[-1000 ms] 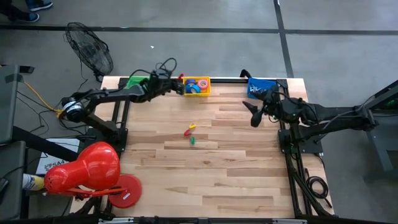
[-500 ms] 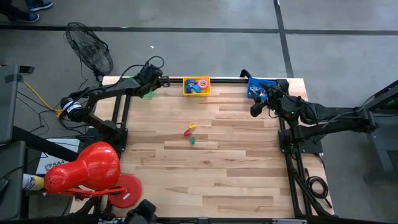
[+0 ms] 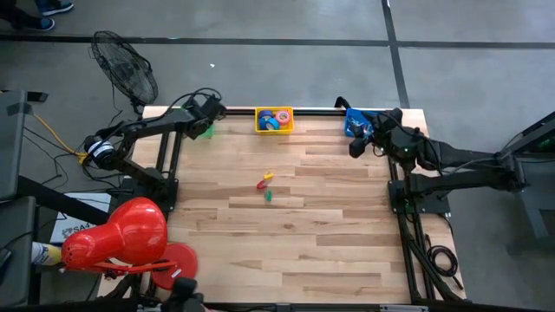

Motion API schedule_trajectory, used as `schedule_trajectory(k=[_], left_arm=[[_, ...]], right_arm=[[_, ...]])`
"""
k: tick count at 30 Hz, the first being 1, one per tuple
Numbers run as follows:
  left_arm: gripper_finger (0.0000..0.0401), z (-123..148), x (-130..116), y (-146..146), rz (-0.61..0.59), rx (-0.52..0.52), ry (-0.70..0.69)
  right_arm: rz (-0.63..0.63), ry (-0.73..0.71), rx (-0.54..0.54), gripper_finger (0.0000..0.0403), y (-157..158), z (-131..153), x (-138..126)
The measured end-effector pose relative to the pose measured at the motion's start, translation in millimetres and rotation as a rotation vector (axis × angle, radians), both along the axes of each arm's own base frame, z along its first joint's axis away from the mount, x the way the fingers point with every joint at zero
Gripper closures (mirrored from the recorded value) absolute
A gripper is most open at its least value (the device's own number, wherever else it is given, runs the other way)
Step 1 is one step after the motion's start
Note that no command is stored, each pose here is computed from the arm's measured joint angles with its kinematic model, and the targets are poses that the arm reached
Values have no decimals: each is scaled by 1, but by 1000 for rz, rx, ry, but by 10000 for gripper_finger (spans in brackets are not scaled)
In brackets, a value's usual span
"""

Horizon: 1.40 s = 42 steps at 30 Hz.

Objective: Pick and place Stapler, Stapler remover, tape
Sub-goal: Put the red stapler into the green bin

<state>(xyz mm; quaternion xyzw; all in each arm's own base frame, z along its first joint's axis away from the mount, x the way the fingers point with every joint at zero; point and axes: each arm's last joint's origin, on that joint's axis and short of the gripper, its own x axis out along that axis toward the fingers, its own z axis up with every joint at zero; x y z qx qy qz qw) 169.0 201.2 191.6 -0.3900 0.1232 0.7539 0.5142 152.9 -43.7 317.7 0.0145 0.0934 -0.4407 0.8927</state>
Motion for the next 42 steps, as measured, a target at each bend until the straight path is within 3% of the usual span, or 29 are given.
schedule_trajectory(k=[13, 23, 30, 37, 42], left_arm=[[397, -2, -5, 1, 52, -25, -24], [303, -2, -5, 1, 47, -28, -25], [278, -3, -3, 0, 16, -65, -63], [277, 1, 2, 3, -161, -72, -37], [277, 10, 7, 4, -392, -49, 5]], right_arm=[[14, 0, 6, 162, -1, 0, 0], [19, 8, 9, 162, -1, -1, 0], [64, 14, 23, 162, 0, -2, 1], [66, 13, 23, 162, 0, -2, 1], [89, 12, 30, 162, 0, -2, 1]])
